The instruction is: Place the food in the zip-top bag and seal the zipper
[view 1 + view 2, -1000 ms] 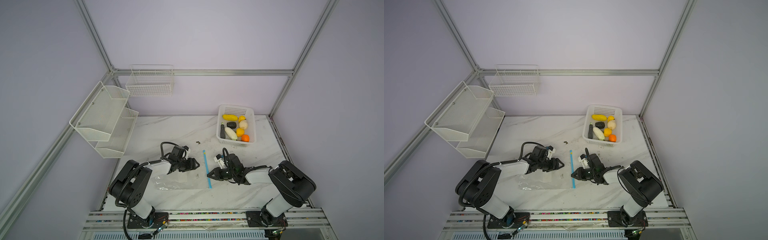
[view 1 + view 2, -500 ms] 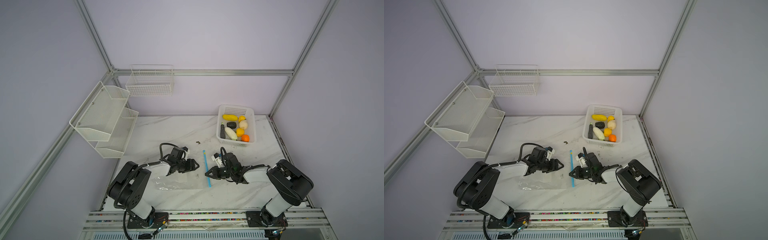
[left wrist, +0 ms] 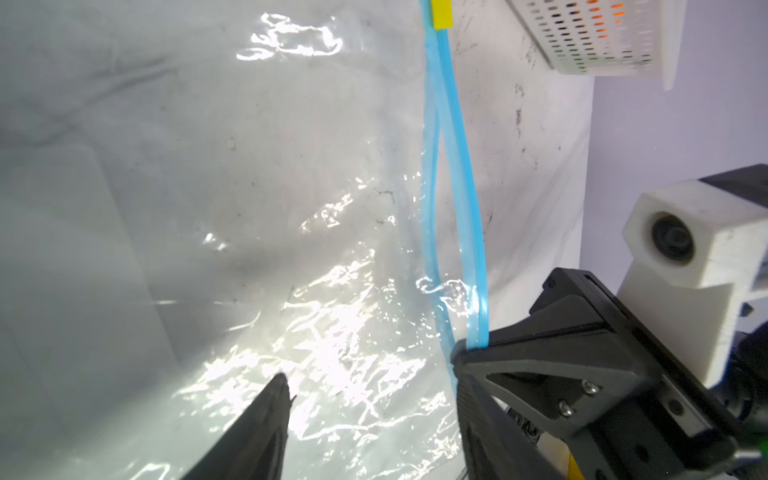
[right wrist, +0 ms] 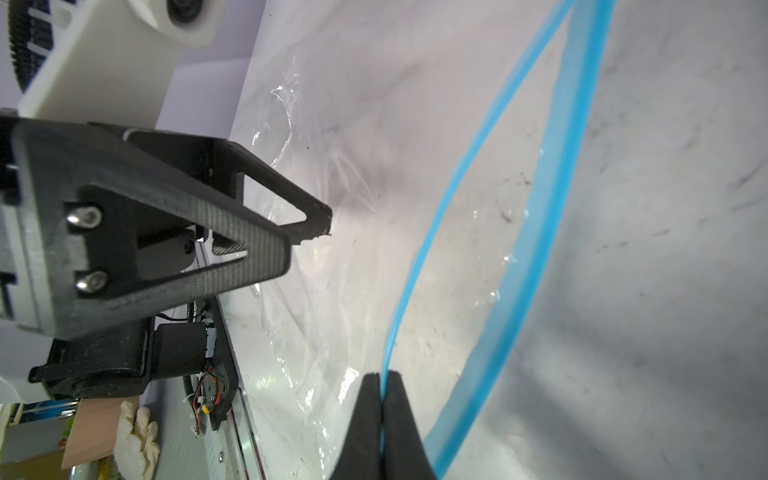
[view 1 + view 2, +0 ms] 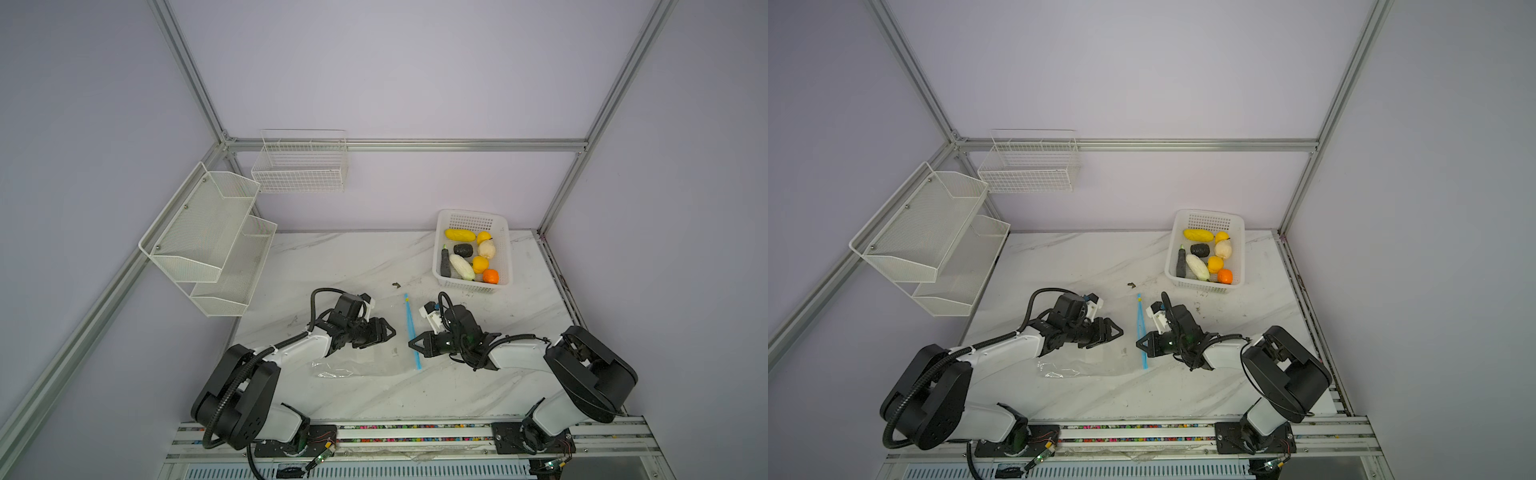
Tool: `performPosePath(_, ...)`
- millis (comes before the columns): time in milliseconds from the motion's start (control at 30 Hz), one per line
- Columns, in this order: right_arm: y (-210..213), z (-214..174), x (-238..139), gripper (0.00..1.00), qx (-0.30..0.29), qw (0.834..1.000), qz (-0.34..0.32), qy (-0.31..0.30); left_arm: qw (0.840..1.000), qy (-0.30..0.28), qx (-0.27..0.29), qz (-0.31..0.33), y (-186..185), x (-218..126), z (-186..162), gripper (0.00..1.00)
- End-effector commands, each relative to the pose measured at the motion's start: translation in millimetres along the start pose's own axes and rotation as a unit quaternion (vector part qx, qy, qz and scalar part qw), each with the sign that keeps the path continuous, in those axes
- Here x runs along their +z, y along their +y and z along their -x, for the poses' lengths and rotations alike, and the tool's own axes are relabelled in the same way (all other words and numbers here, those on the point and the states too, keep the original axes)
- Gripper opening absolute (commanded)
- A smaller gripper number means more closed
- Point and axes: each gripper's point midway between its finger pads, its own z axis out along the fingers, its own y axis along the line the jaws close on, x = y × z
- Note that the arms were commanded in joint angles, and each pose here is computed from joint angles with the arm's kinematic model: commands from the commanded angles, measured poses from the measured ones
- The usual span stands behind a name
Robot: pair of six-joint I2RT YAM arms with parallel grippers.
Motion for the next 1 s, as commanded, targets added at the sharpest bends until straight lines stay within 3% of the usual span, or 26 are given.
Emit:
performPosePath(0,7,16,-4,0.00,-0.077,0.996,-0.007,-0.033,0.999,-0.031,0.017,-0.040,-45,-21,29,0.64)
performPosePath(300,15,20,8,0.00,-0.122,0.992,0.007,-0.033,0.995,-0.045,0.066,-0.065,-97,-23,50,0.65)
performPosePath(600,20,16,12,0.00,-0.129,0.991,0.020,-0.032,0.997,-0.008,0.077,-0.029,-89,12,46,0.64)
performPosePath(967,24,14,15,0.00,-0.129,0.991,0.032,-0.032,0.995,0.012,0.096,-0.003,-90,24,39,0.52)
